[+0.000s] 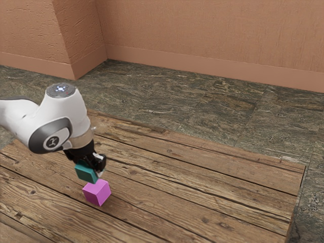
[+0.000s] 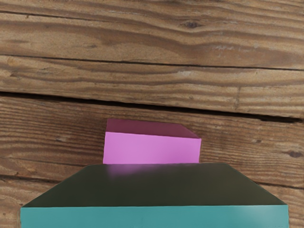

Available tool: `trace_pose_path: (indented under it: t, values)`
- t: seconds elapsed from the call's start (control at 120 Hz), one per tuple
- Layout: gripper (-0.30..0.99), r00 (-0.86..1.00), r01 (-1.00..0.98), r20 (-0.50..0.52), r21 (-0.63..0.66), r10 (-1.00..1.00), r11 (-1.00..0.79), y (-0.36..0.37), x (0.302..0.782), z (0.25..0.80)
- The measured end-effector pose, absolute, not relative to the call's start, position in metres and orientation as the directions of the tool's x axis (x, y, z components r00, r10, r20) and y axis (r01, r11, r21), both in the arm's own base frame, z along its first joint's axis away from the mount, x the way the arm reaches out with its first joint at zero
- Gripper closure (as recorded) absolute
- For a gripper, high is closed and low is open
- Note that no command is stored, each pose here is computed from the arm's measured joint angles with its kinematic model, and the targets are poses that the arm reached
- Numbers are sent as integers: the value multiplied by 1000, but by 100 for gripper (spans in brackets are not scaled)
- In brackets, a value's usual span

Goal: Pick up the blue block with one arm, and put the blue block on the pink block with one arm

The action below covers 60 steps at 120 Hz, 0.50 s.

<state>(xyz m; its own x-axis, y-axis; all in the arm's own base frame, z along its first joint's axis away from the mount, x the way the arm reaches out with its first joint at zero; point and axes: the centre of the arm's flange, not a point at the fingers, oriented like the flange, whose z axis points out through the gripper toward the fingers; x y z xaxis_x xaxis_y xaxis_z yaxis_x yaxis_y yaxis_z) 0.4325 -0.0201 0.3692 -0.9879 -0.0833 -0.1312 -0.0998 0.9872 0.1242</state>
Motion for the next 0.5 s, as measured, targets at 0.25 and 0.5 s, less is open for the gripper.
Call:
trace_pose_path:
  t: [0.25, 0.5]
  values:
    - [32, -990, -82, -126, 131, -66, 988, -20, 425, 362]
    - [32, -991, -74, -123, 128, -59, 989, -19, 428, 350]
